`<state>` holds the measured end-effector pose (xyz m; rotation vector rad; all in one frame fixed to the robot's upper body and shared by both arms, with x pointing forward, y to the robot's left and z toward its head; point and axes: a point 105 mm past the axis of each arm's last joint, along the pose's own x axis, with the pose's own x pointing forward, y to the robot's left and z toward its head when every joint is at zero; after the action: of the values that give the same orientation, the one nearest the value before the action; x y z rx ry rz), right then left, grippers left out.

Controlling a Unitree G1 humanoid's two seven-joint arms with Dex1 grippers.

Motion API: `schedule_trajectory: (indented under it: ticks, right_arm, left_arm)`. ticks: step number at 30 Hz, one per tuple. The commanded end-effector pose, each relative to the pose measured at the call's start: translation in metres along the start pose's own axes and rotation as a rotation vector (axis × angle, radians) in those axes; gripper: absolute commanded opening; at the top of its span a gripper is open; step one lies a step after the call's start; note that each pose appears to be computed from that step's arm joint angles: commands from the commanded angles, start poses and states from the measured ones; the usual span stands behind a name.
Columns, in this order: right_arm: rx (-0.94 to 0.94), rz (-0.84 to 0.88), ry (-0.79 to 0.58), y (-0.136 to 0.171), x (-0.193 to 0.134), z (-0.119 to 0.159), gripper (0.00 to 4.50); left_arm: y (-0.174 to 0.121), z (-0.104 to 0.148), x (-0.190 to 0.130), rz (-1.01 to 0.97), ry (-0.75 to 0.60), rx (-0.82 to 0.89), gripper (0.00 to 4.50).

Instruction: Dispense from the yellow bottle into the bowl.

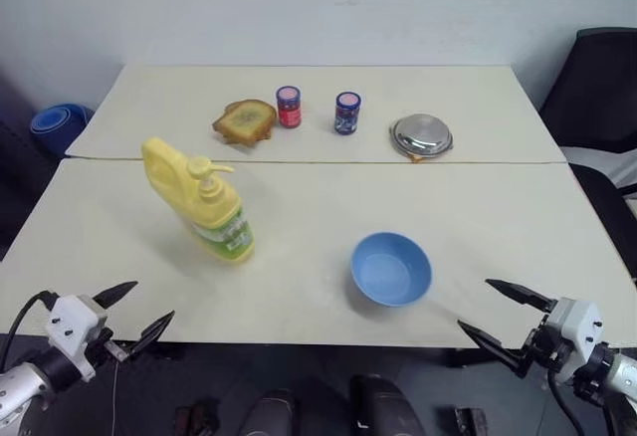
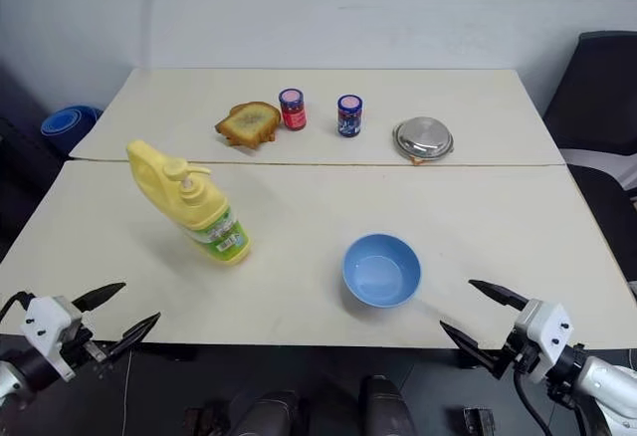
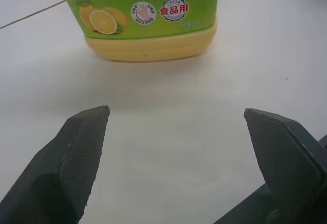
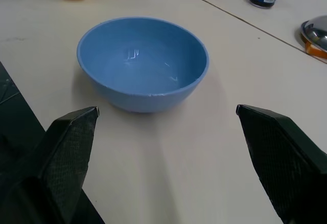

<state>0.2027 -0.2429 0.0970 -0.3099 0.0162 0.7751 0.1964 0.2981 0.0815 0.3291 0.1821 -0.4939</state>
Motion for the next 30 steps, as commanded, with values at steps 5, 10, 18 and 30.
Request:
schedule_trajectory:
  ticks: [5,10,18,30]
  right_arm:
    - [0.017,0.262,-0.058,0.039,0.059,0.044,4.50]
    - [0.010,0.295,0.005,0.056,0.092,0.043,4.50]
    - [-0.006,0.326,0.125,0.077,0.117,0.010,4.50]
    - [-0.127,0.308,0.063,0.074,0.135,0.015,1.23]
  left_arm:
    - [-0.042,0.028,0.014,-0.304,-0.098,-0.093,4.49]
    - [-0.057,0.055,0.027,-0.414,-0.185,-0.048,4.49]
    - [-0.060,0.058,0.033,-0.420,-0.205,-0.038,4.49]
    - [-0.044,0.082,0.027,-0.328,-0.298,-0.155,4.50]
